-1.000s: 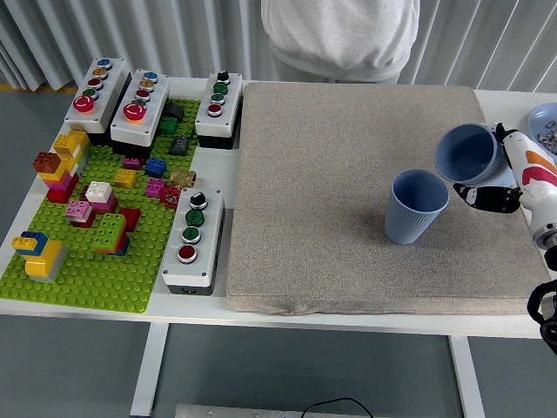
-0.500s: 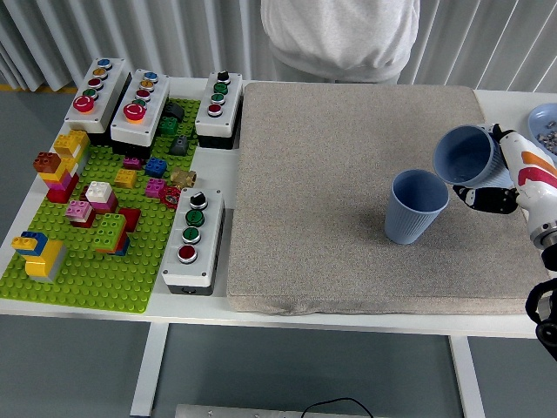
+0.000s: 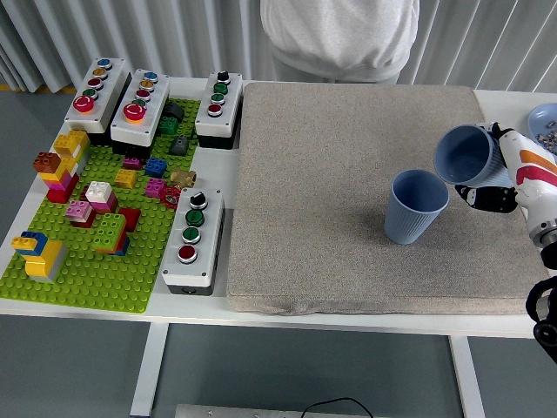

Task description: Pick cup pour cup place

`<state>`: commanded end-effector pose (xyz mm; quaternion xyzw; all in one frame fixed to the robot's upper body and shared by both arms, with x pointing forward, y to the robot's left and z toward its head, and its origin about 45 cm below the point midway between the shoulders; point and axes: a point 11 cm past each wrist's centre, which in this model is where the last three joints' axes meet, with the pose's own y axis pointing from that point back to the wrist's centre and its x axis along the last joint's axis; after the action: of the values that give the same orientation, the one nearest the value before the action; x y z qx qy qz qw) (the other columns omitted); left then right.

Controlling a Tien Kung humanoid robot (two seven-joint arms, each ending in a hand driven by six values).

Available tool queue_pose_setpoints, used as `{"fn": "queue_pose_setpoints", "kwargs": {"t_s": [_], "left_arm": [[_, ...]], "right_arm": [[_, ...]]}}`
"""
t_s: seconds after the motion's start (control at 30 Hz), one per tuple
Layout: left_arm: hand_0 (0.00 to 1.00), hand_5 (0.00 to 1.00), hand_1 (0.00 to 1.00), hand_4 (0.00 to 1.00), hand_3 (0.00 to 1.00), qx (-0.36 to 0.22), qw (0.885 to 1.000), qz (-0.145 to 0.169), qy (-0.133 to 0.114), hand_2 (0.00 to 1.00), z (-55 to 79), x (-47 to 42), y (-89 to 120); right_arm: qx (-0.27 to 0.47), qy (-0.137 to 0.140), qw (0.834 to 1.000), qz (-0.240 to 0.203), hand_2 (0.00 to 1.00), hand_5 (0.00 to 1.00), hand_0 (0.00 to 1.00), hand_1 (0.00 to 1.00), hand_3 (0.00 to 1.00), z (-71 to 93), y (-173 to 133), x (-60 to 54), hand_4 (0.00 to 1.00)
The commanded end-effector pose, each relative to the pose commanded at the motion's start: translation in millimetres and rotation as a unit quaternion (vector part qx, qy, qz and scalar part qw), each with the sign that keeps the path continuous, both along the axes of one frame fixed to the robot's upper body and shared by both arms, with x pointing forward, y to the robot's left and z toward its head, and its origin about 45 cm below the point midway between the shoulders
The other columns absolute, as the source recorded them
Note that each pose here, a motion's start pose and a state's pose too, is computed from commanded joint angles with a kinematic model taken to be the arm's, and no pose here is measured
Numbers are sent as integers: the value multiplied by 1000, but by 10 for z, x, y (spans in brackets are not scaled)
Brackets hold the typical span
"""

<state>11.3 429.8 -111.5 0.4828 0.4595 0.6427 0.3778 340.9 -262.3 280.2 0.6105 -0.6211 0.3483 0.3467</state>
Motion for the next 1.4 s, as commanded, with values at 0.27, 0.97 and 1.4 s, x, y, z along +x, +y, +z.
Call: {"fn": "queue_pose_setpoints", "kwargs": {"t_s": [0.27, 0.97, 1.4], "left_arm": [[737, 909, 733, 520, 671, 0, 1000, 1, 3, 801, 0, -25, 3], [737, 909, 733, 522, 670, 1, 1000, 1, 2, 801, 3, -17, 13], [737, 910, 733, 523, 670, 2, 1000, 0, 1, 801, 6, -10, 19]], "right_arm": [[-7, 4, 1000, 1, 593, 160, 805, 688, 695, -25, 19, -9, 766], [-36, 4, 999, -7, 590, 161, 804, 686, 691, -3, -6, 5, 764], [-31, 10, 999, -3, 590, 161, 804, 686, 690, -27, 35, 1, 763]]}}
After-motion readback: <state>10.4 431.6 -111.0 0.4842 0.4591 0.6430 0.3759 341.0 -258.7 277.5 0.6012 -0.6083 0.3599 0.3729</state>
